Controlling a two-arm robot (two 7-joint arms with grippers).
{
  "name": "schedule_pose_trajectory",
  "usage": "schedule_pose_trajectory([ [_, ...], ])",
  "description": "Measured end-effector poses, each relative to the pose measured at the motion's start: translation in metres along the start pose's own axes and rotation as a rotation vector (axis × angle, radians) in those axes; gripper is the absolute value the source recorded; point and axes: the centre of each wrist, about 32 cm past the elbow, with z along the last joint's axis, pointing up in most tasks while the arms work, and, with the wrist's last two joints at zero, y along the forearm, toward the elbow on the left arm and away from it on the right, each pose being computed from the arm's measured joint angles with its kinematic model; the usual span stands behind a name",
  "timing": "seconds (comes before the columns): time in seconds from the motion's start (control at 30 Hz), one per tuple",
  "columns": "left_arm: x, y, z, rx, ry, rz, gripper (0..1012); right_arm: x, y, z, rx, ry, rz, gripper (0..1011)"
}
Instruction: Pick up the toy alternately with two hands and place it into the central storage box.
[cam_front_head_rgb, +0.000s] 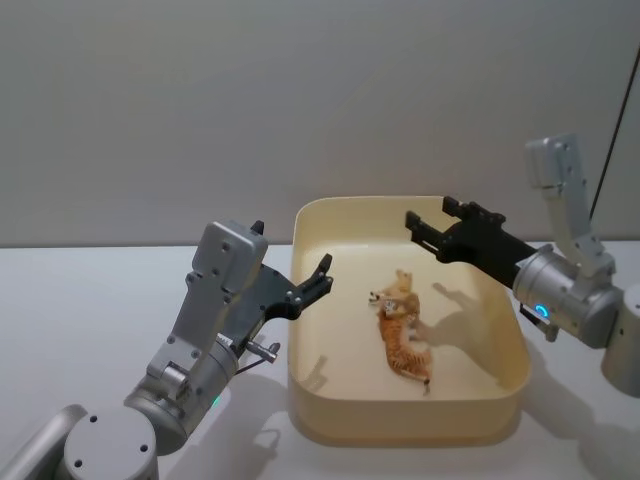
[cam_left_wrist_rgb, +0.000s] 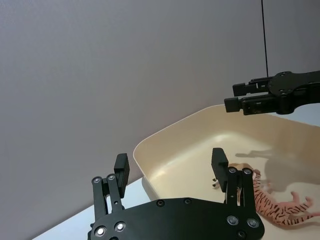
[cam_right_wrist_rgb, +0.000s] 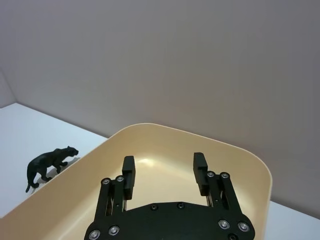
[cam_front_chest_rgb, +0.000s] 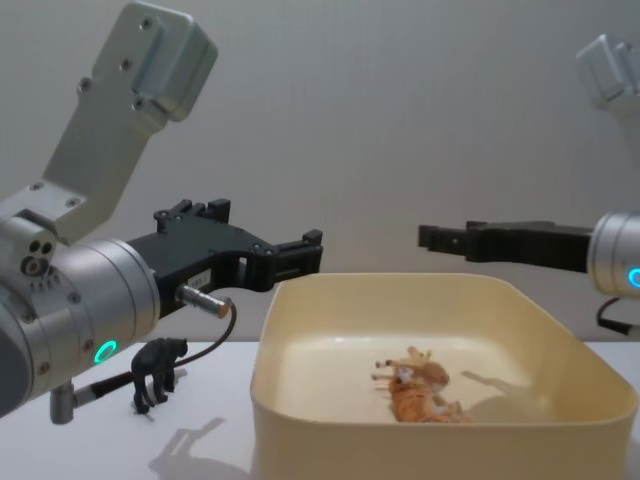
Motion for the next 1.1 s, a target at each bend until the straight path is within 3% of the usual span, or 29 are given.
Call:
schedule_pose_trajectory([
  [0.23,0.0000,0.0000,0.0000,0.000,0.000,0.000,1002,-0.001,0.005,0.000,-0.002,-0.001,0.016,857],
  [0.4,0.0000,0.0000,0.0000,0.000,0.000,0.000,1001,0.002,-0.002,0.002,0.020,0.001,-0.005,991],
  [0.73,0.0000,0.0000,0.0000,0.000,0.000,0.000,1001,0.011,-0.026,0.009,0.074,0.007,-0.068,1001],
  [1.1,0.0000,0.0000,0.0000,0.000,0.000,0.000,1001,0.015,-0.038,0.013,0.099,0.008,-0.097,1001],
])
